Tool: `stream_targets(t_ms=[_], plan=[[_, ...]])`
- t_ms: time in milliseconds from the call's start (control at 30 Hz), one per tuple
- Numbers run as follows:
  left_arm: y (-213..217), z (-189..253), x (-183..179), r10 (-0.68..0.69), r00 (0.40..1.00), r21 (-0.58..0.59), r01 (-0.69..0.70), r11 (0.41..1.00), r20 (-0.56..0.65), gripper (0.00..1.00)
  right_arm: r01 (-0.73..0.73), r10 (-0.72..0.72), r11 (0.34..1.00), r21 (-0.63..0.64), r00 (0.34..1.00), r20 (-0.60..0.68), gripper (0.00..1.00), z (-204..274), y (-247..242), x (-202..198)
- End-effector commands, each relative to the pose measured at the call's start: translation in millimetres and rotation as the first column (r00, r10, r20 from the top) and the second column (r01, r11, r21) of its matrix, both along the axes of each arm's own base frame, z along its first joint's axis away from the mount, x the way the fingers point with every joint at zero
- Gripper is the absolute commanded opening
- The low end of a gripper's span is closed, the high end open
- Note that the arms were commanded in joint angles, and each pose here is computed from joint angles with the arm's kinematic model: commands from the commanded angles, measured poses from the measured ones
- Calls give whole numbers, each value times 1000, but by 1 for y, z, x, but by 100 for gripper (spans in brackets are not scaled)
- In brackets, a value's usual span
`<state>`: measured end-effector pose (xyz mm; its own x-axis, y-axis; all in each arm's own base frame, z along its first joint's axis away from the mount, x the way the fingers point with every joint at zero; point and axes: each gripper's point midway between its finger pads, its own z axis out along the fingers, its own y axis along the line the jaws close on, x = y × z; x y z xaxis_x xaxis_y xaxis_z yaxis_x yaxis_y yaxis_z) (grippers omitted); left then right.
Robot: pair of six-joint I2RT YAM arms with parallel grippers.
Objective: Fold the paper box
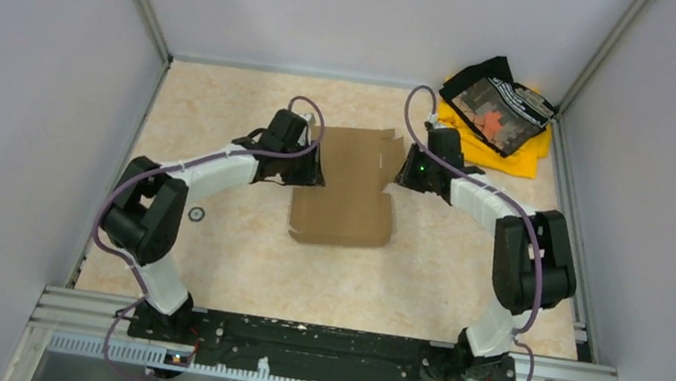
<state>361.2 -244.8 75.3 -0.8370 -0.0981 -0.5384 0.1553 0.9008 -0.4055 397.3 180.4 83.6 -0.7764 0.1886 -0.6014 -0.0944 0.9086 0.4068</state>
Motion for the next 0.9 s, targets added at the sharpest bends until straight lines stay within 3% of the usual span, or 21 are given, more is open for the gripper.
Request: stream_targets(t_ms=[0,167,233,367,500,867], plan=[[27,6,9,63,998,34,-63,997,13,50,-18,18,1000,-23,1000,10,20,-3,1,14],[60,-1,15,146,989,41,-146,988,10,51,-11,11,999,-34,1000,-3,20,-10,-3,20],[71,0,17,173,985,30,-173,984,13,47,-10,10,999,-39,1000,-8,20,-13,-4,21],[87,-3,21,214,977,23,-214,976,10,18,-15,15,999,-36,1000,-7,20,-12,-2,27],[87,-9,25,214,977,20,-214,977,-6,6,-28,27,999,-29,1000,-14,20,-13,2,30],[73,-28,29,190,980,-25,-192,981,-63,2,-48,47,999,-18,998,-31,20,-18,6,32]])
